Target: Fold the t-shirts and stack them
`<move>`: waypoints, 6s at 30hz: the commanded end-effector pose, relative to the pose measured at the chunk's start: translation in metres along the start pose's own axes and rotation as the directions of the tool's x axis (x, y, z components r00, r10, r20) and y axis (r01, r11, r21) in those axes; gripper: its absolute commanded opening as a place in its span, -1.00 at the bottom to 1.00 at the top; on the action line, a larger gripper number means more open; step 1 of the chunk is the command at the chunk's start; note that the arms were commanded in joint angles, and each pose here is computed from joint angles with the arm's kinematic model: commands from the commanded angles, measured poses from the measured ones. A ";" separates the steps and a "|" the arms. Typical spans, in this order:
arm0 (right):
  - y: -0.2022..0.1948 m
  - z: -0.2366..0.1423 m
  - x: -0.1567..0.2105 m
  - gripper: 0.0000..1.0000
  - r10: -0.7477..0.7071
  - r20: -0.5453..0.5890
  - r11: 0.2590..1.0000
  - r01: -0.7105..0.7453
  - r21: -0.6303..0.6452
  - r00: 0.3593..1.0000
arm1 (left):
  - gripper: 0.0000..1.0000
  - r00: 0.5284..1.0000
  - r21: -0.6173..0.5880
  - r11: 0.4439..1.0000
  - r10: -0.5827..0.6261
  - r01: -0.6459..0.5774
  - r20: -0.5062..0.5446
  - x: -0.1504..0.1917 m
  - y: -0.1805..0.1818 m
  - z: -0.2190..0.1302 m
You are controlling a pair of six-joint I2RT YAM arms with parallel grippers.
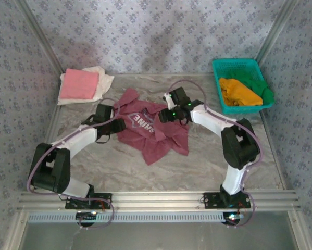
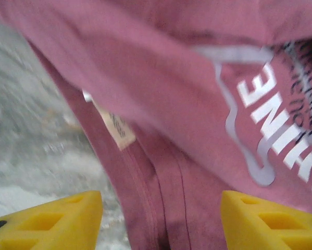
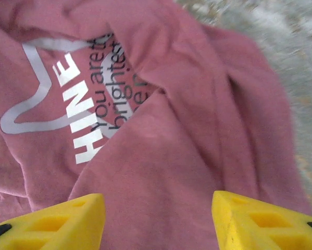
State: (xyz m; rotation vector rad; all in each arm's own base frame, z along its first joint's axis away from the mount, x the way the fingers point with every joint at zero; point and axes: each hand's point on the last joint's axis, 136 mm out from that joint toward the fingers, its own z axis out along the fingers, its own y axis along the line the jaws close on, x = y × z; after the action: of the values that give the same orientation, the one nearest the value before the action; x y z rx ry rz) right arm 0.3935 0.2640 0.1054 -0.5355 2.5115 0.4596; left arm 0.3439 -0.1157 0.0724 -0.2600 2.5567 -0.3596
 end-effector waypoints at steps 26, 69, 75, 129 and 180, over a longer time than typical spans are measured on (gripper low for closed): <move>-0.074 0.080 -0.044 -0.98 0.152 -0.069 0.986 -0.147 0.074 0.986 | -1.00 0.991 -0.085 0.989 -0.125 0.121 -0.052 0.035 0.037 0.008; -0.114 -0.064 0.061 0.30 0.454 0.066 0.862 -0.457 0.220 0.889 | 0.50 0.784 0.289 0.803 0.584 -0.521 -0.208 0.152 -0.119 -0.027; -0.116 -0.069 0.076 0.30 0.525 0.044 0.824 -0.521 0.225 0.850 | 0.15 0.751 0.185 0.794 0.608 -0.580 -0.256 0.168 -0.104 -0.001; -0.095 -0.072 0.154 -1.00 0.699 -0.048 0.715 -0.698 0.033 0.714 | -1.00 0.745 -0.101 0.739 0.653 -0.666 -0.136 0.113 -0.060 -0.046; -0.155 -0.115 0.056 -1.00 0.574 0.188 0.793 -0.598 0.116 0.797 | -1.00 0.900 -0.205 0.966 0.226 -0.157 0.374 -0.038 0.037 -0.160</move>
State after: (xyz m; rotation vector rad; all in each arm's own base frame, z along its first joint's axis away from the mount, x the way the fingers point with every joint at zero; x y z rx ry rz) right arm 0.3564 0.0810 0.1120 0.4528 2.5370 0.6073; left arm 0.2640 -0.0322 0.1735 -0.1175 2.3099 0.0687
